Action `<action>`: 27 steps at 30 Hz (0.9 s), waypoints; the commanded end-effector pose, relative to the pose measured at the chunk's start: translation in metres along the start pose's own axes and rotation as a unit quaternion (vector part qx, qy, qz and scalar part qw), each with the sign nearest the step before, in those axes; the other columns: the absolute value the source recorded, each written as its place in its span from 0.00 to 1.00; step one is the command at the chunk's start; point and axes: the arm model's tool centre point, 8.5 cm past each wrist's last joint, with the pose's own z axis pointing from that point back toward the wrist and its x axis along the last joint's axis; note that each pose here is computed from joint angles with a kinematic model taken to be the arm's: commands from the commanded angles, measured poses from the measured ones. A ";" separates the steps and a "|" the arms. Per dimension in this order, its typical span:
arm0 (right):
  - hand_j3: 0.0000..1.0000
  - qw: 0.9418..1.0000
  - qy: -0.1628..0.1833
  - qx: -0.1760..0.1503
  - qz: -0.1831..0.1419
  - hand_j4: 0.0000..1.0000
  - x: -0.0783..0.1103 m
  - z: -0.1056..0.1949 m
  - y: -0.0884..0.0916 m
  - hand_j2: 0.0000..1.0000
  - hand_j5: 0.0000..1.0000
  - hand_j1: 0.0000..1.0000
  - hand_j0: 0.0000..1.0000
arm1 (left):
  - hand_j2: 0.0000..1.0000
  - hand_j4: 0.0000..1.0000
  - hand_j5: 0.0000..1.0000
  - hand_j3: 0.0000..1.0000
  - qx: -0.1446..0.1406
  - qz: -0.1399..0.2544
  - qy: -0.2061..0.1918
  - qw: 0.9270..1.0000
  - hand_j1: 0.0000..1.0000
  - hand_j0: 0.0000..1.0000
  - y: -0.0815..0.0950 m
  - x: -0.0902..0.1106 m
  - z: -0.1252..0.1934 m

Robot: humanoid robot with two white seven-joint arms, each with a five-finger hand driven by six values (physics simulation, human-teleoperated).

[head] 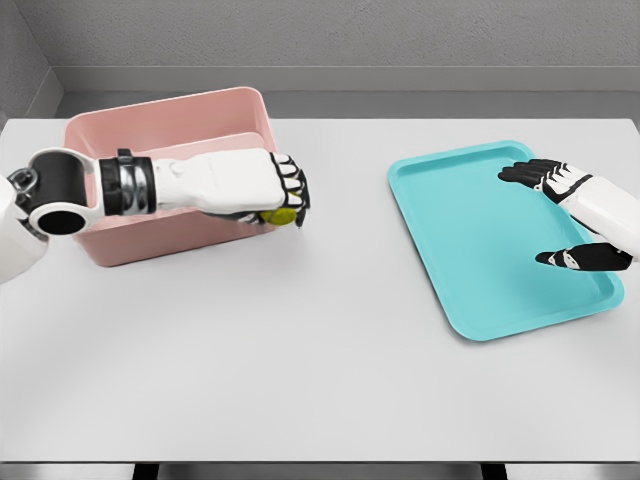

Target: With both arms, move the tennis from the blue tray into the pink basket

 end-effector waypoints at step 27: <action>1.00 1.000 0.003 -0.001 -0.005 1.00 -0.002 0.001 0.000 1.00 1.00 1.00 1.00 | 0.78 0.78 0.78 0.78 0.001 0.095 0.166 0.982 0.78 0.78 -0.035 -0.093 0.074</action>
